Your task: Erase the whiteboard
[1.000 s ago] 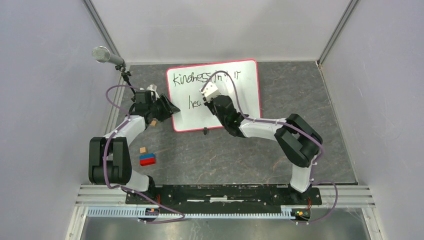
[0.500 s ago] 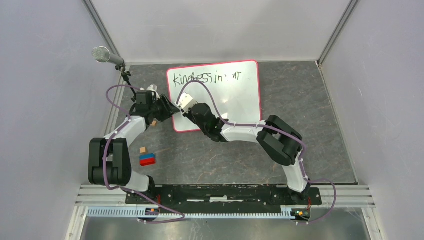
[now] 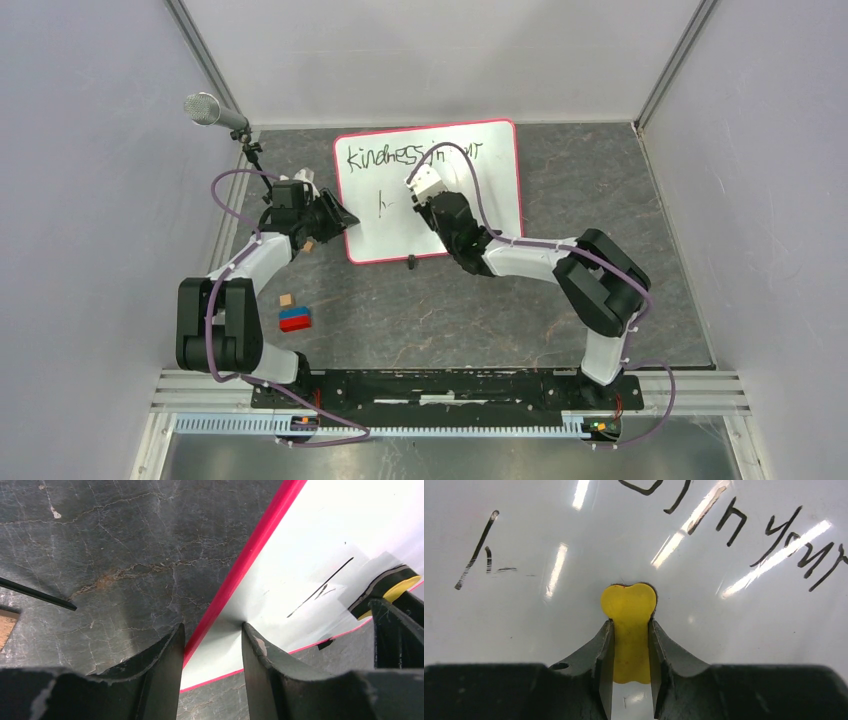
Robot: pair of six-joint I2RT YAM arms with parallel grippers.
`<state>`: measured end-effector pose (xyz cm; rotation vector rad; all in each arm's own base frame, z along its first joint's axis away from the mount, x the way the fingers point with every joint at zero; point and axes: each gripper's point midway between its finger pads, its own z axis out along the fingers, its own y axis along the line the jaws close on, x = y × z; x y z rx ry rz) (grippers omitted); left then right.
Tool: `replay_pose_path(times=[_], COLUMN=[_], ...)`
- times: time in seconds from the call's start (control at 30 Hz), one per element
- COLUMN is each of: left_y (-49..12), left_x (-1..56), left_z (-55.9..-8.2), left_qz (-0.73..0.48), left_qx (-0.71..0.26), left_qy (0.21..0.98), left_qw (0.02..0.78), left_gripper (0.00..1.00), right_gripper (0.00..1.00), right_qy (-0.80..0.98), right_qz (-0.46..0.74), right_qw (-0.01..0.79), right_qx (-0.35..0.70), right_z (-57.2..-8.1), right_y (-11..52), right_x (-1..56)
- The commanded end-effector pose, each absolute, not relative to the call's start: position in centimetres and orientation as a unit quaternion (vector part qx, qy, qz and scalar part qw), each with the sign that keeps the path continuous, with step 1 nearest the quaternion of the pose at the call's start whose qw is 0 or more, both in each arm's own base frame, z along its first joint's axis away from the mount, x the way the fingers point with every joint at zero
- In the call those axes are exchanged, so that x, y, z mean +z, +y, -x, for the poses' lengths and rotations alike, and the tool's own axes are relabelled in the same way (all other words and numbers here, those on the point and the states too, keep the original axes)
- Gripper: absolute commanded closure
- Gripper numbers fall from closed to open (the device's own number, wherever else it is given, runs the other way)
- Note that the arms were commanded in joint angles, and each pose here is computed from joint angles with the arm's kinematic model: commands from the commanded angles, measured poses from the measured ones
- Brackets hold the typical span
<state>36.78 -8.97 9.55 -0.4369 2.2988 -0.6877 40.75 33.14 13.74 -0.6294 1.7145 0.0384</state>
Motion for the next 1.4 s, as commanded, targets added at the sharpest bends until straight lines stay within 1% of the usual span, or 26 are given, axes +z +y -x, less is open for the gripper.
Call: replay_pose_path(times=[0.0, 0.1, 0.27, 0.47, 0.63, 0.77, 0.9, 1.2, 1.37], left_y=[-9.2, -9.3, -9.5, -9.7, -9.6, -9.5, -9.2, -9.3, -9.5], left_x=[10.8, 11.0, 11.0, 11.0, 11.1, 11.1, 11.3, 10.7, 10.6], left_z=[-37.1, -37.1, -37.0, -37.0, -36.9, -36.9, -36.8, -36.8, -36.8], left_qz=[0.168, 0.167, 0.165, 0.164, 0.165, 0.166, 0.168, 0.169, 0.168], left_qx=[-0.272, -0.274, -0.275, -0.277, -0.274, -0.271, -0.263, -0.263, -0.265], left_qy=[0.876, 0.875, 0.875, 0.875, 0.874, 0.874, 0.873, 0.876, 0.877], left_qw=[0.361, 0.363, 0.364, 0.362, 0.366, 0.368, 0.375, 0.367, 0.363], left_gripper=[0.5, 0.51, 0.52, 0.52, 0.53, 0.53, 0.54, 0.55, 0.55], right_gripper=[0.81, 0.81, 0.81, 0.81, 0.81, 0.8, 0.79, 0.79, 0.79], right_qy=[0.742, 0.738, 0.731, 0.709, 0.7, 0.694, 0.696, 0.733, 0.749], right_qz=[0.251, 0.27, 0.317, 0.365, 0.371, 0.357, 0.343, 0.282, 0.253], right_qw=[0.621, 0.618, 0.604, 0.598, 0.602, 0.621, 0.629, 0.619, 0.612], right_qx=[-0.002, 0.02, 0.036, 0.075, 0.101, 0.068, 0.035, 0.021, 0.012], right_z=[-41.5, -41.2, -40.6, -38.8, -38.8, -40.1, -42.5, -45.8, -46.4], right_y=[31.8, 33.9, 39.2, 44.6, 46.3, 45.7, 44.0, 38.1, 35.2], right_x=[15.0, 14.7, 13.8, 13.4, 13.6, 15.3, 16.5, 16.2, 15.8])
